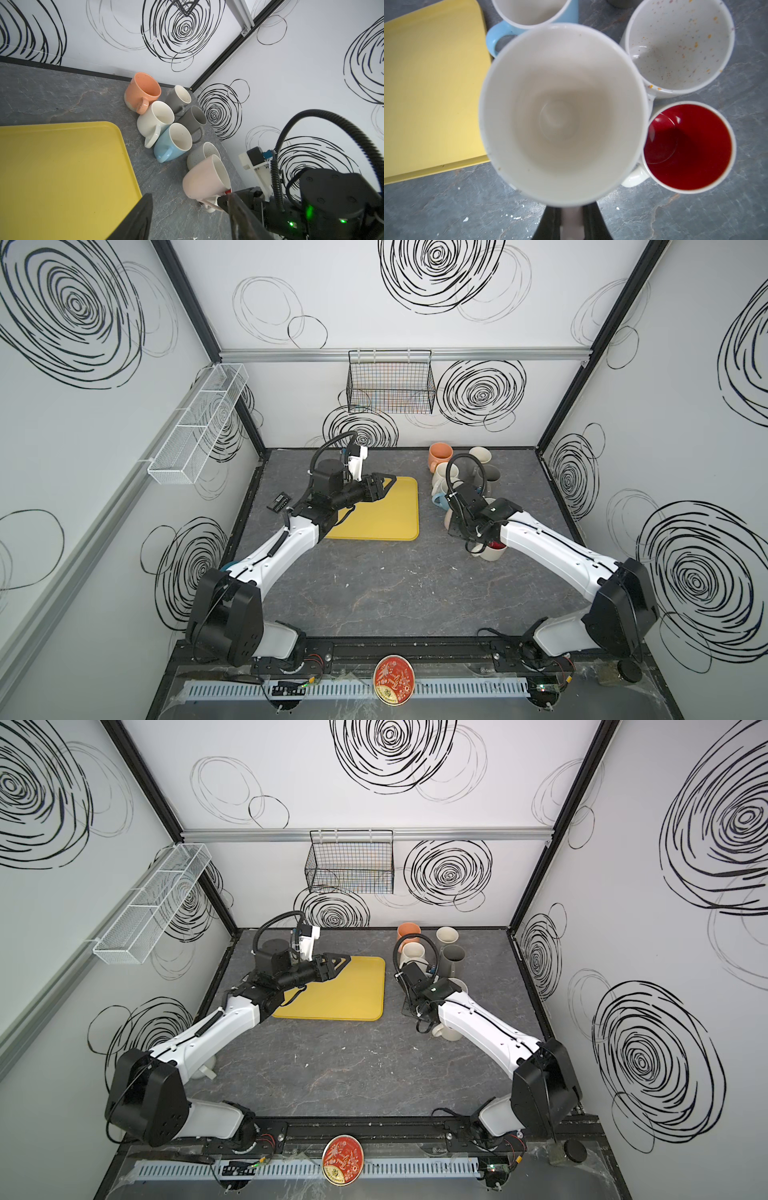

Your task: Turn the mug right side up

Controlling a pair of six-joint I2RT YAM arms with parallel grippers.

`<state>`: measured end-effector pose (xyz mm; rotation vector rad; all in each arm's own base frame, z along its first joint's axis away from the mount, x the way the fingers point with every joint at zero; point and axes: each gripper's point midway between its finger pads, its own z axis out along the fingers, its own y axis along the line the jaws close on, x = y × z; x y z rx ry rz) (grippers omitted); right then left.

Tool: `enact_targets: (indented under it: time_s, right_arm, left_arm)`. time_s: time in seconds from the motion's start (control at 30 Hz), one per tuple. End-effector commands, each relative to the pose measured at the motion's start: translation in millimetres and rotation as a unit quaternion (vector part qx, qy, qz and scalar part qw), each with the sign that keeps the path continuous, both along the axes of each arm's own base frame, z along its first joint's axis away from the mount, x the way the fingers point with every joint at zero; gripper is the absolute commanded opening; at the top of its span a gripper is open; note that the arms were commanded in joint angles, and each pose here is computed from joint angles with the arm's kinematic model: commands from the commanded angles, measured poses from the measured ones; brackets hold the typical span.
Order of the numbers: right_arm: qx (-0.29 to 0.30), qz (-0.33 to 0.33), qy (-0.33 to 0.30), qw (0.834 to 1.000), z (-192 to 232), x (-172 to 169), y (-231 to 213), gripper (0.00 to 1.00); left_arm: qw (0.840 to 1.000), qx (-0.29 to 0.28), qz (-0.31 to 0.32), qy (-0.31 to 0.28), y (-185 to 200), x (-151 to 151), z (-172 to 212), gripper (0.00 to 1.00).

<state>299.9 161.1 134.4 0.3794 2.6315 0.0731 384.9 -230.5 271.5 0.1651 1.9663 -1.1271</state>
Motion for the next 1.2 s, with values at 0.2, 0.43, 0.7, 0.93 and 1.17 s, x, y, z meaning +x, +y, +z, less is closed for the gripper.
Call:
enact_targets:
  time_s: [0.2,0.43,0.7,0.93,1.17]
  right_arm:
    - [-0.018,-0.067,0.020,0.997,-16,34,-18,0.00]
    - [-0.018,-0.063,0.026,0.998,-24,45,-11,0.00]
    - [-0.018,-0.069,0.025,0.997,-32,51,-9,0.11]
    - [0.011,-0.080,0.026,0.996,-34,51,0,0.35]
    - [0.049,-0.074,0.030,0.996,-33,52,19,0.38]
  left_arm:
    - [0.999,0.015,0.025,-0.019,13,-11,8,0.61]
    - [0.999,0.017,0.030,-0.014,18,-11,6,0.61]
    - [0.999,0.014,0.028,-0.008,17,-5,5,0.61]
    - [1.000,0.012,0.025,-0.003,18,-2,3,0.61]
    - [1.000,0.010,0.027,0.002,26,-1,1,0.61]
